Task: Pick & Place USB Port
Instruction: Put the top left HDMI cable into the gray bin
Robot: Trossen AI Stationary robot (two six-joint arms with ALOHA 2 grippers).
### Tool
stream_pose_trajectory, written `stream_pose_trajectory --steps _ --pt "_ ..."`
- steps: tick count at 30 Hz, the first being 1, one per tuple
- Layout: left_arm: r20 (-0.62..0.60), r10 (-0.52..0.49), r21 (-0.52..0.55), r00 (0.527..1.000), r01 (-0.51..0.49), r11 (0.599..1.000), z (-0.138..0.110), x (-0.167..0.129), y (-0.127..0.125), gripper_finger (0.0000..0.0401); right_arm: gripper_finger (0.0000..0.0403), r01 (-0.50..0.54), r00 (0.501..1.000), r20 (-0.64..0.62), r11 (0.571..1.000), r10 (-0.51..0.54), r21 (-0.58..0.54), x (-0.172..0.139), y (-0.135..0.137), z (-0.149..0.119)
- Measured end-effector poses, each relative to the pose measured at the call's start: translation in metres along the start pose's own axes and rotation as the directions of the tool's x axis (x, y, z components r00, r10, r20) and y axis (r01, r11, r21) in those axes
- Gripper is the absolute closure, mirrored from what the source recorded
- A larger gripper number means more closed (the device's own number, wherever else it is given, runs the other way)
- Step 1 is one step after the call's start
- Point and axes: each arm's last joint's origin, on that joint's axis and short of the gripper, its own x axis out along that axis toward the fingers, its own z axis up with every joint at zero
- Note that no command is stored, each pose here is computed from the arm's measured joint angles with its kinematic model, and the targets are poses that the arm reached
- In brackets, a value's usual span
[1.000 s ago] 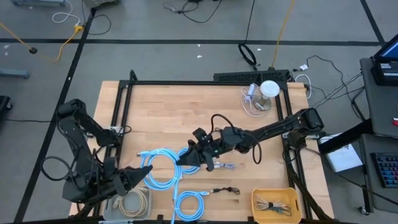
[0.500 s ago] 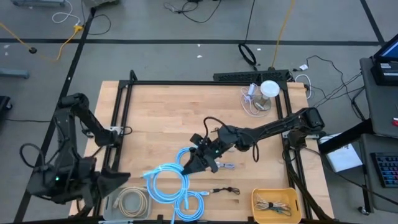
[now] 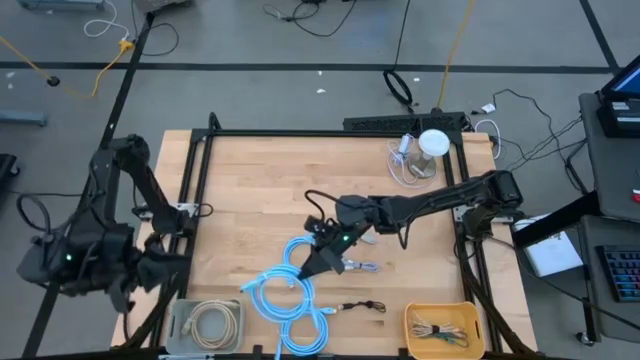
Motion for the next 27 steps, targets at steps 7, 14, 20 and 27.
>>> stream_pose_trajectory --steps 7,14,20,27 --pt "-0.009 -0.005 0.021 1.0 0.005 1.0 0.027 0.002 0.034 0.0375 0.0377 0.108 0.993 0.05 0.992 -0.105 -0.06 0.006 -0.009 0.017" --pt "-0.318 0.063 -0.006 0.946 -0.068 0.998 0.028 0.027 0.08 0.0399 0.0377 0.064 0.995 -0.071 0.997 -0.067 -0.045 0.066 -0.028 0.017" --pt "-0.714 0.482 0.267 0.508 -0.438 0.858 -0.007 0.042 0.116 0.0391 0.0377 0.106 0.985 -0.123 0.988 -0.12 -0.116 0.084 -0.016 0.014" --pt "-0.675 0.26 0.169 0.69 -0.198 0.966 -0.006 0.069 0.093 0.0348 0.0377 0.228 0.96 -0.134 0.963 -0.247 -0.142 0.074 -0.022 0.014"
